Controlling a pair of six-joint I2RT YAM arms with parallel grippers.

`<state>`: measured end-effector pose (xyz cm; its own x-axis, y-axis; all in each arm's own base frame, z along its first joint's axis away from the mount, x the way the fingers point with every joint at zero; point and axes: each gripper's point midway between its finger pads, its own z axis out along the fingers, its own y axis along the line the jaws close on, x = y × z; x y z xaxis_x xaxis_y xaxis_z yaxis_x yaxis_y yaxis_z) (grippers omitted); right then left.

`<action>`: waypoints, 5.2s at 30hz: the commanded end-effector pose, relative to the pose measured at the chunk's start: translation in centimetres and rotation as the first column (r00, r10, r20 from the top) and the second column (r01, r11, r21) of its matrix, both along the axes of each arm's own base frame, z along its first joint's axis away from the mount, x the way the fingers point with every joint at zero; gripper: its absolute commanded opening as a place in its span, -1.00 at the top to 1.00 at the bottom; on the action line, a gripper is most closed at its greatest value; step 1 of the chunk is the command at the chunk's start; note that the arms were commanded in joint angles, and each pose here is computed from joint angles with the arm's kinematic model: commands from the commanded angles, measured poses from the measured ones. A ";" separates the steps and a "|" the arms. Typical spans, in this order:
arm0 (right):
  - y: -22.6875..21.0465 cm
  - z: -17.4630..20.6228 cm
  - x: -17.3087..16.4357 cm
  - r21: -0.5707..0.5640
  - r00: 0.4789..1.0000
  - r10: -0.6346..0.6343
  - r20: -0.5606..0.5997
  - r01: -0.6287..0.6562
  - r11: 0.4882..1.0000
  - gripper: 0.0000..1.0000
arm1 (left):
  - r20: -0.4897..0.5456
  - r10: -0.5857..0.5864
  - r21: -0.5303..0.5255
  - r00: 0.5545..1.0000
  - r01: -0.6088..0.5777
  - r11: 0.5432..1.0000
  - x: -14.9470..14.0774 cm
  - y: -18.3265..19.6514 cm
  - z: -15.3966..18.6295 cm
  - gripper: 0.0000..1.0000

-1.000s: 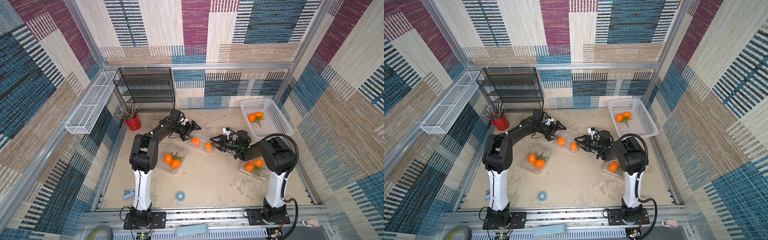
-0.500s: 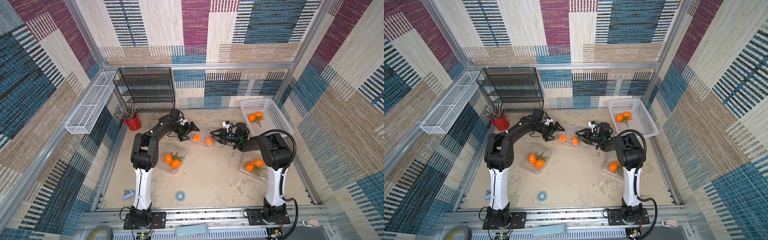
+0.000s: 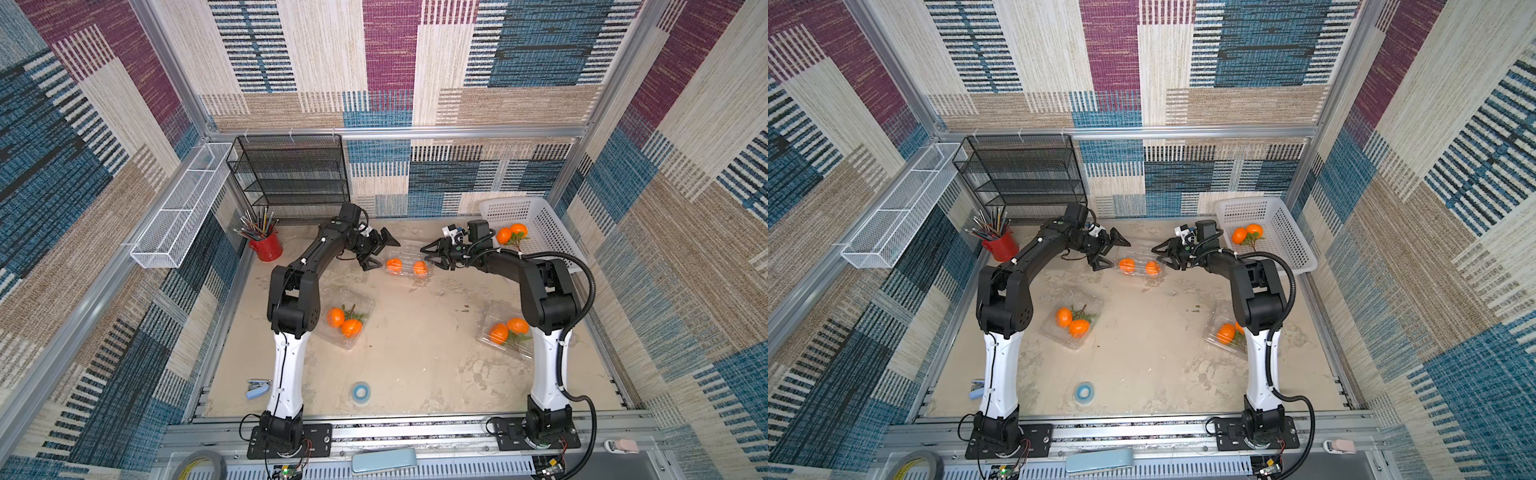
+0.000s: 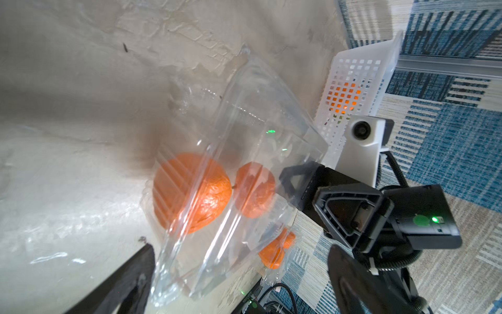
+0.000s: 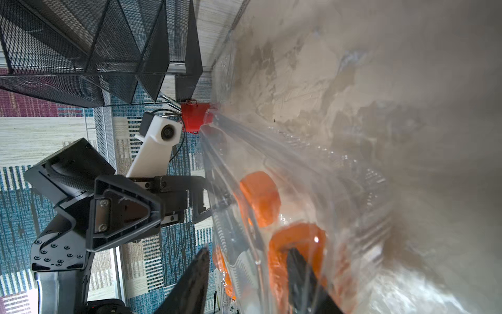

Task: Take oranges out of containers
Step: Open the packing box at the center of the board.

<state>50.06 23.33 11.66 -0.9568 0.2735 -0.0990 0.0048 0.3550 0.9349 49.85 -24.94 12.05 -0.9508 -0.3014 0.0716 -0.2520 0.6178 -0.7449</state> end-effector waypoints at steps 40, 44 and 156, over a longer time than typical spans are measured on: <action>-0.6 -0.1 -7.2 0.069 0.996 0.079 -0.036 -0.076 0.995 0.23 | 0.010 -0.037 0.015 0.999 0.037 0.999 -2.0 -0.7 -1.3 -0.99; -0.7 0.2 -7.6 0.119 0.994 0.021 -0.104 -0.009 0.993 0.29 | 0.012 -0.035 -0.002 0.999 0.035 0.999 -2.0 -1.8 -1.0 -0.99; -0.4 2.8 -5.0 0.364 0.842 -0.222 -0.491 0.430 0.826 0.70 | -0.030 0.273 -0.288 0.961 -0.270 0.919 -5.7 -5.3 -0.1 -0.39</action>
